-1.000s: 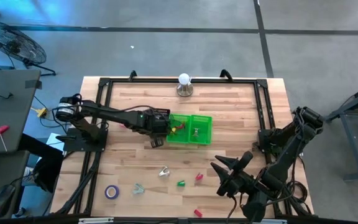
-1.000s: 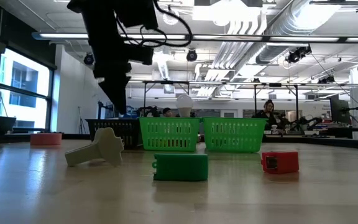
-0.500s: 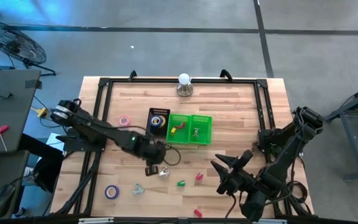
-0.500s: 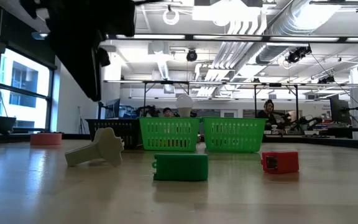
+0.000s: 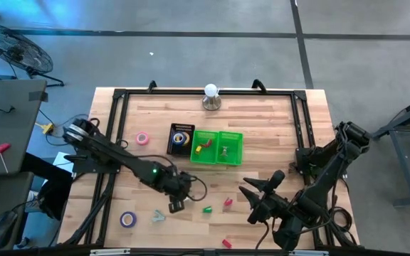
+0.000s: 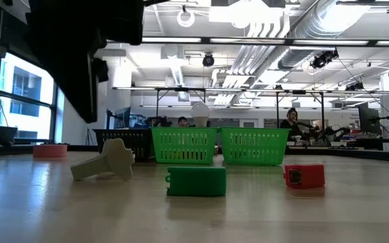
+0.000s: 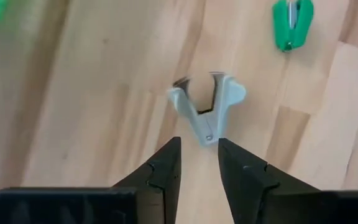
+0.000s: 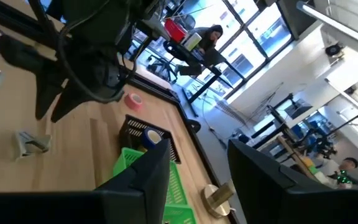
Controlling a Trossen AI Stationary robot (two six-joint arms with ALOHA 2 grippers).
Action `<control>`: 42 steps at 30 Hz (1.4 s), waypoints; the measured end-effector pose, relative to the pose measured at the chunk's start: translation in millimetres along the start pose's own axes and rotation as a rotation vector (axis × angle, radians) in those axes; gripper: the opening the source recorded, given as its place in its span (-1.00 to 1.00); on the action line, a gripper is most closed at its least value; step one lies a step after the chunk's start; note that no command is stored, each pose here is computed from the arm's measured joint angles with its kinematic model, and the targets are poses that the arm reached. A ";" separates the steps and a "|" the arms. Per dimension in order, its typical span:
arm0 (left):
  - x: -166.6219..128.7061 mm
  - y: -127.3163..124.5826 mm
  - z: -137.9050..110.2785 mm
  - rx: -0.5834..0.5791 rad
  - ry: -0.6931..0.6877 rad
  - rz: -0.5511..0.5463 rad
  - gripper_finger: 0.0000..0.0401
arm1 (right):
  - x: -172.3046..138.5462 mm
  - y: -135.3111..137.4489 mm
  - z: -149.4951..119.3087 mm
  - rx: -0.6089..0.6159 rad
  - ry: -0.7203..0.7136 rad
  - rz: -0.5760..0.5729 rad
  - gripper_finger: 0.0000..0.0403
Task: Pick and place Stapler, Stapler remover, tape
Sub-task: Put the gray staple remover into the right green bin
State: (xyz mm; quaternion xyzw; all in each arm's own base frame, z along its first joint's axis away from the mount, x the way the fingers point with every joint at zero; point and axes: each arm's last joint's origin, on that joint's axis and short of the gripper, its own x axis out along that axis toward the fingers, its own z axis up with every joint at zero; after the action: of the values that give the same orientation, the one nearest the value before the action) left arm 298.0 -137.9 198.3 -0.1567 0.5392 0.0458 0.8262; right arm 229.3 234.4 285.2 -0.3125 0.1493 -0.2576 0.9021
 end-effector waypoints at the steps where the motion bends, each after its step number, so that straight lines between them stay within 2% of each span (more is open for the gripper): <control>1: 3.5 -1.4 0.8 -0.001 -0.002 -0.011 -0.49 | -0.1 0.1 -0.1 0.005 0.000 0.002 -0.24; 4: 12.6 -5.0 0.1 0.003 0.007 -0.031 -0.48 | -0.1 0.5 -0.5 0.004 0.004 0.020 -0.24; 7: 17.3 -7.6 2.3 0.002 -0.013 -0.050 -0.38 | -0.1 1.1 -0.7 0.006 0.008 0.041 -0.24; 15: 21.1 -8.3 3.2 -0.001 -0.020 -0.053 0.16 | -0.2 2.1 -1.3 0.030 0.018 0.078 -0.24; 20: 21.2 -8.3 3.3 -0.001 -0.023 -0.053 0.37 | -0.2 2.7 -1.5 0.044 0.022 0.099 -0.24; 29: 40.0 -10.3 4.5 0.002 -0.047 -0.026 0.42 | -0.3 3.2 -1.5 0.052 0.027 0.117 -0.24; 33: 46.4 -9.5 4.4 0.005 -0.068 0.018 0.42 | -0.3 3.3 -1.6 0.055 0.028 0.122 -0.24; 42: 45.1 -8.1 4.3 0.012 -0.083 0.043 0.42 | -0.3 3.5 -1.6 0.055 0.029 0.129 -0.24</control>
State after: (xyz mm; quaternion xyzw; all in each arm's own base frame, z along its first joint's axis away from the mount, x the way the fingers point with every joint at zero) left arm 322.5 -148.4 160.7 -0.1383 0.5079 0.0669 0.8476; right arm 229.7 236.2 281.8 -0.2735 0.1752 -0.2077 0.9227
